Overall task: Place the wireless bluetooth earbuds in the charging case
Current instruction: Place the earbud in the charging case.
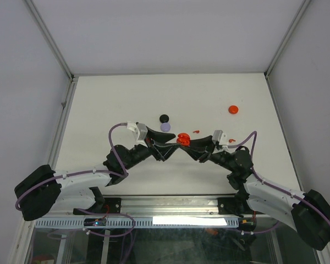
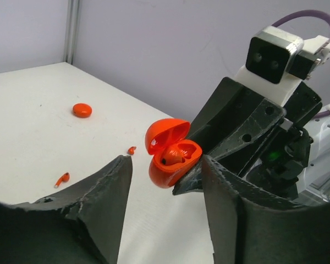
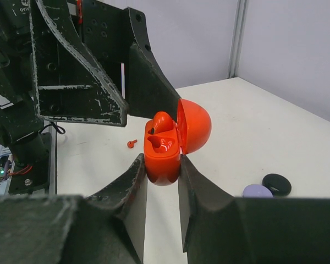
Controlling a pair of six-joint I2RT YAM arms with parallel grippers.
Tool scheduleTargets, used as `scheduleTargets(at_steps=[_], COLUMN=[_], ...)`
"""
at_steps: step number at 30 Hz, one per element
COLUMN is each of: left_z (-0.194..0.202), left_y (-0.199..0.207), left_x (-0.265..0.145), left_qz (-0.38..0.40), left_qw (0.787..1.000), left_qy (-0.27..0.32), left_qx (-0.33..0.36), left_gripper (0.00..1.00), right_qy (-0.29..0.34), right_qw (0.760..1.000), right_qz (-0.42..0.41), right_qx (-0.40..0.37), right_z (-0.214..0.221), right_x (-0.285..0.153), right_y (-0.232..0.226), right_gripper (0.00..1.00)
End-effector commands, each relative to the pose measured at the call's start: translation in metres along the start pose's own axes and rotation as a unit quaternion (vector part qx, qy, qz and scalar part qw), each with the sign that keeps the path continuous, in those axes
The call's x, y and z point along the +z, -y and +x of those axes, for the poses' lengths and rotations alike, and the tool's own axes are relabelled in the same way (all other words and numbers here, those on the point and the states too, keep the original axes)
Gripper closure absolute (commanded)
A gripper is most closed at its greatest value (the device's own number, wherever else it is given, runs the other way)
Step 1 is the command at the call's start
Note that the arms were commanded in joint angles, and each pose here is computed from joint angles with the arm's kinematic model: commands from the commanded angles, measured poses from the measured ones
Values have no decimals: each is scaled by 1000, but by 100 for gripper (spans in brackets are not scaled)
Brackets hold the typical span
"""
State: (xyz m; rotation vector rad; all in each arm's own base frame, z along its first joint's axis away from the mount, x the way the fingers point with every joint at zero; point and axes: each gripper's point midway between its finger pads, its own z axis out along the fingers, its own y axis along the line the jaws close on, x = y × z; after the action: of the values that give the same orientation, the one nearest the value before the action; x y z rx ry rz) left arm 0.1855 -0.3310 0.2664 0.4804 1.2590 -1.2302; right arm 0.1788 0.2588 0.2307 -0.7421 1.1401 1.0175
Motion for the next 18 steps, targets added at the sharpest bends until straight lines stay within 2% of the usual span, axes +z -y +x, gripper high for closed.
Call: scheduleTargets(at_steps=[1,6,8,12,18], left_z=[-14,-13,-9,16,46], left_y=[-1,-19,-31,-61,-95], left_x=[-1,-8,-15,-34,-64], left_qz=[-22,-89,-130,-220,-331], left_qw=[1000,996,990,970,928], left_qy=[3,-29,-45,-107,-170], left_qx=[7,-4,-10,-16,-28], left_gripper=[43,29,21,8,1], right_qy=[45,35,32,21,3], right_qw=[999,999,999,999,999], right_qz=[3,14,17,28,42], right_qx=[-21,-20,-18,-17,-7], right_z=[-23,-16,-13,-6,7], right_x=[2,0,-1,-2,-1], right_y=[0,4,5,10,16], right_gripper=[100,100,100,100,100])
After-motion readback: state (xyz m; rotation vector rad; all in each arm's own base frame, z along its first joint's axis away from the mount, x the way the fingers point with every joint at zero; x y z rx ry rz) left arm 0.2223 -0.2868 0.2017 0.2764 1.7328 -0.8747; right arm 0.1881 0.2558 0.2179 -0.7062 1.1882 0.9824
